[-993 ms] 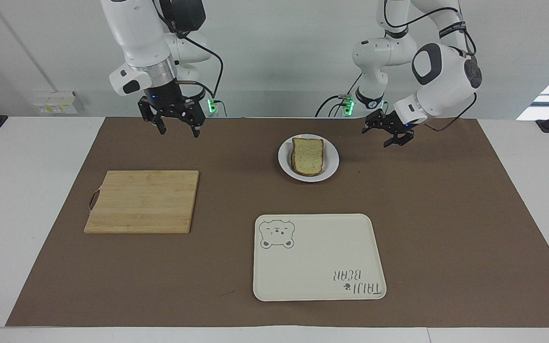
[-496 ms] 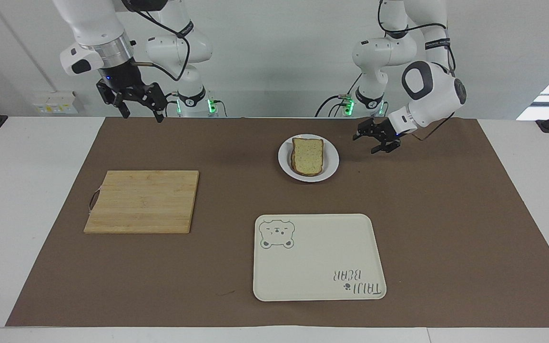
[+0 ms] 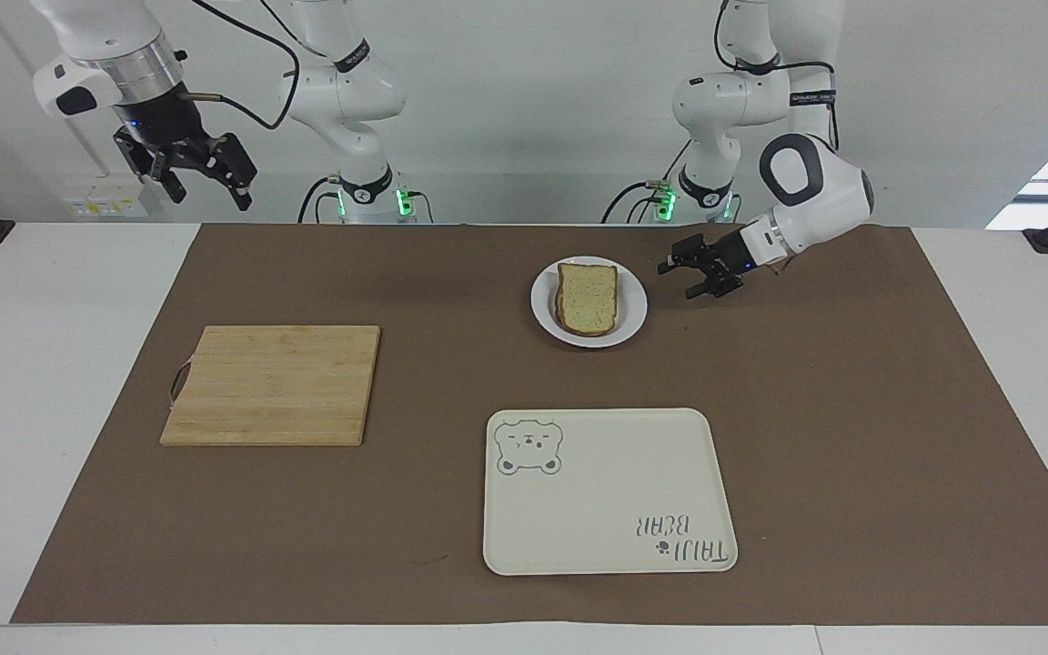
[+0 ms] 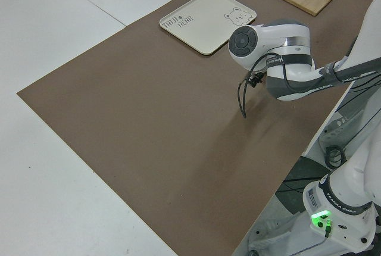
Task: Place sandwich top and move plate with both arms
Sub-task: 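Grasp the white plate rim with the left gripper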
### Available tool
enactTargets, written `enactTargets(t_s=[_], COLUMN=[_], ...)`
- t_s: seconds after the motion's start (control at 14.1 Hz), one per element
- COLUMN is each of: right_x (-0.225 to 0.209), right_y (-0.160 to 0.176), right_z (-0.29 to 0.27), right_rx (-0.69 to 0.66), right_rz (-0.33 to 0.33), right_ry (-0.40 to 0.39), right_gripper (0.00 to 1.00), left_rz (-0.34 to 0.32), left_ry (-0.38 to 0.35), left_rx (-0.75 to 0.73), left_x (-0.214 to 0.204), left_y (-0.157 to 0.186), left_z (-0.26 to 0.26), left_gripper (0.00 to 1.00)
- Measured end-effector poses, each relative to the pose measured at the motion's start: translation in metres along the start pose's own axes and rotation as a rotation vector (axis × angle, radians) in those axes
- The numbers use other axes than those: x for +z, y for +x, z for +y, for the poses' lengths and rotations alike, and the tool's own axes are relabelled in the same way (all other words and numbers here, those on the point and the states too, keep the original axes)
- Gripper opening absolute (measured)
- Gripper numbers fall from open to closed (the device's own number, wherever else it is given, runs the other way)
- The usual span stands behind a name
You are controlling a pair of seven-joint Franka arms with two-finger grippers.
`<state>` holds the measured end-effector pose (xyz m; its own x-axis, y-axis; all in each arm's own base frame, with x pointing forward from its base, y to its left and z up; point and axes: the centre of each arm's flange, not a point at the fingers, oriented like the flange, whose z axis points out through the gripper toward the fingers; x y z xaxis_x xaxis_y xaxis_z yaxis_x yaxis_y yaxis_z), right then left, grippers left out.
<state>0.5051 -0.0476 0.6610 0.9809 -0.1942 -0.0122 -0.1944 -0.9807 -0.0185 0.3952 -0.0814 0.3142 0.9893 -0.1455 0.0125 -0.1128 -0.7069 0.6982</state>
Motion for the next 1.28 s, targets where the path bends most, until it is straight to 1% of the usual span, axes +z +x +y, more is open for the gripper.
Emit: enactTargets(t_s=[0.21, 0.28, 0.35, 0.43, 0.5, 0.57, 0.64, 0.71, 0.78, 0.92, 1.06, 1.13, 1.21, 1.28], right_x=[-0.004, -0.006, -0.007, -0.007, -0.007, -0.007, -0.007, -0.007, -0.007, -0.007, -0.007, -0.007, -0.007, -0.007], right_y=[-0.005, -0.006, -0.007, -0.007, -0.007, -0.006, -0.006, -0.006, -0.006, -0.006, -0.006, -0.006, -0.006, -0.006], right_z=[-0.011, -0.013, -0.013, -0.012, -0.011, -0.009, -0.009, -0.01, -0.011, -0.013, -0.013, -0.013, -0.013, -0.014], right_rx=[-0.023, -0.028, -0.03, -0.044, -0.07, -0.092, -0.102, -0.107, -0.109, -0.112, -0.113, -0.113, -0.113, -0.114], right_rz=[0.003, 0.006, 0.008, 0.009, 0.01, 0.014, 0.016, 0.016, 0.016, 0.016, 0.016, 0.016, 0.017, 0.017], right_ry=[0.001, 0.001, 0.001, -0.001, -0.009, -0.019, -0.021, -0.021, -0.021, -0.022, -0.022, -0.022, -0.022, -0.022], right_gripper=[1.0, 1.0, 1.0, 1.0, 1.0, 1.0, 1.0, 1.0, 1.0, 1.0, 1.0, 1.0, 1.0, 1.0], left_rz=[0.026, 0.034, 0.035, 0.035, 0.037, 0.04, 0.042, 0.045, 0.054, 0.073, 0.078, 0.078, 0.081, 0.081], left_ry=[-0.017, -0.027, -0.032, -0.035, -0.038, -0.044, -0.052, -0.064, -0.08, -0.112, -0.126, -0.129, -0.131, -0.131], left_rx=[-0.04, -0.054, -0.061, -0.067, -0.076, -0.088, -0.094, -0.099, -0.1, -0.103, -0.096, -0.089, -0.088, -0.086], left_x=[0.025, 0.034, 0.042, 0.047, 0.05, 0.053, 0.056, 0.06, 0.063, 0.071, 0.078, 0.08, 0.08, 0.08], left_y=[-0.004, -0.006, -0.008, -0.01, -0.012, -0.014, -0.015, -0.017, -0.018, -0.022, -0.025, -0.026, -0.026, -0.026], left_z=[-0.002, 0.001, 0.003, 0.005, 0.004, 0.003, 0.001, -0.001, -0.004, -0.01, -0.016, -0.019, -0.021, -0.022], left_gripper=[1.0, 0.89, 0.85, 0.85, 0.8, 0.8, 0.71, 0.59, 0.53, 0.51, 0.51, 0.48, 0.47, 0.39])
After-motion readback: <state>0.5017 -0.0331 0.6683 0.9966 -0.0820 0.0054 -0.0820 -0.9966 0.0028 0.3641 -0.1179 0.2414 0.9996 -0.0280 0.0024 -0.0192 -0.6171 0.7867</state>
